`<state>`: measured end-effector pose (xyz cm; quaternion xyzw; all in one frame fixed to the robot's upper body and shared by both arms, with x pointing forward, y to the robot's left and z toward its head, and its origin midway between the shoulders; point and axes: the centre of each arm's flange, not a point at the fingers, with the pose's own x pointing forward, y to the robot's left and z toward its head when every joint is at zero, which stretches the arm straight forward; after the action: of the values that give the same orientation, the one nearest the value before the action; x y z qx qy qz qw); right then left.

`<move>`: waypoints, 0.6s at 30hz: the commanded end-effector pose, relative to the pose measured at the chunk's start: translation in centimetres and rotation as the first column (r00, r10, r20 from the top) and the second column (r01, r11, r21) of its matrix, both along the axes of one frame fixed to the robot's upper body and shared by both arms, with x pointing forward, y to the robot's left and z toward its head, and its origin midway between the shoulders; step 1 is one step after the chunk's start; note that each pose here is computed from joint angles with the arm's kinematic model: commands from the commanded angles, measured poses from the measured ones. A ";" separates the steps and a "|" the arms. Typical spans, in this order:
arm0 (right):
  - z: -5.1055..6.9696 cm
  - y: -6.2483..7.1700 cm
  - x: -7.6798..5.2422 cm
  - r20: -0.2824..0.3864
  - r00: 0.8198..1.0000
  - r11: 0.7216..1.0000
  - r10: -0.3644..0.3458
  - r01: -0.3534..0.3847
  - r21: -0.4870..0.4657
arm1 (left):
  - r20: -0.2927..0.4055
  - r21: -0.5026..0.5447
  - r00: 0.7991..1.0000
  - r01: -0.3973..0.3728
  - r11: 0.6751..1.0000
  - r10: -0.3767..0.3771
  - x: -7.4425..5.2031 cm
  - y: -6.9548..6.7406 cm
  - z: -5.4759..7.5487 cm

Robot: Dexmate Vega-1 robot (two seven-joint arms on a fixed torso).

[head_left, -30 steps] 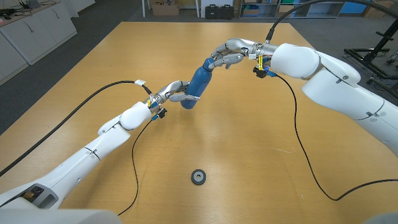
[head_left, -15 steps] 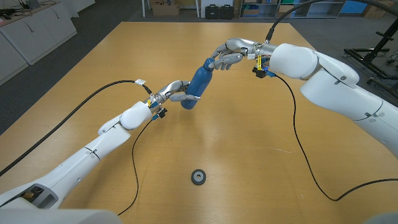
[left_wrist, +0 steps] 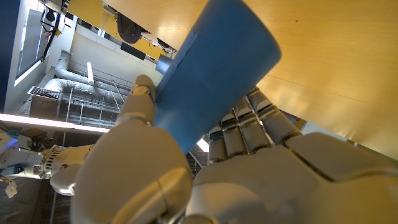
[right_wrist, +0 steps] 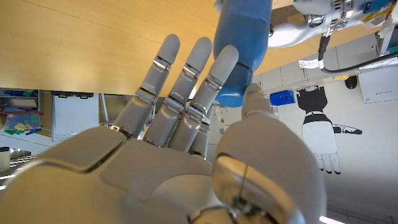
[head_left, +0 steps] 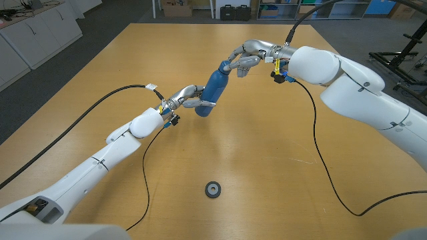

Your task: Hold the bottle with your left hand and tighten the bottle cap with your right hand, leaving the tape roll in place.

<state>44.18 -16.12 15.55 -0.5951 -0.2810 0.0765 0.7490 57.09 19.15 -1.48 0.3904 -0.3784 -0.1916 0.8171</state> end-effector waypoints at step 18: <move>0.8 1.6 -1.4 -0.028 0.994 0.991 -0.104 0.101 -0.089 | 0.006 -0.002 1.000 0.006 1.000 -0.006 -0.3 -0.1 -0.1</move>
<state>43.33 -15.05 16.04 -0.6207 -0.2545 0.0697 0.7383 56.93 19.06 -1.61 0.3893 -0.3799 -0.1915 0.8170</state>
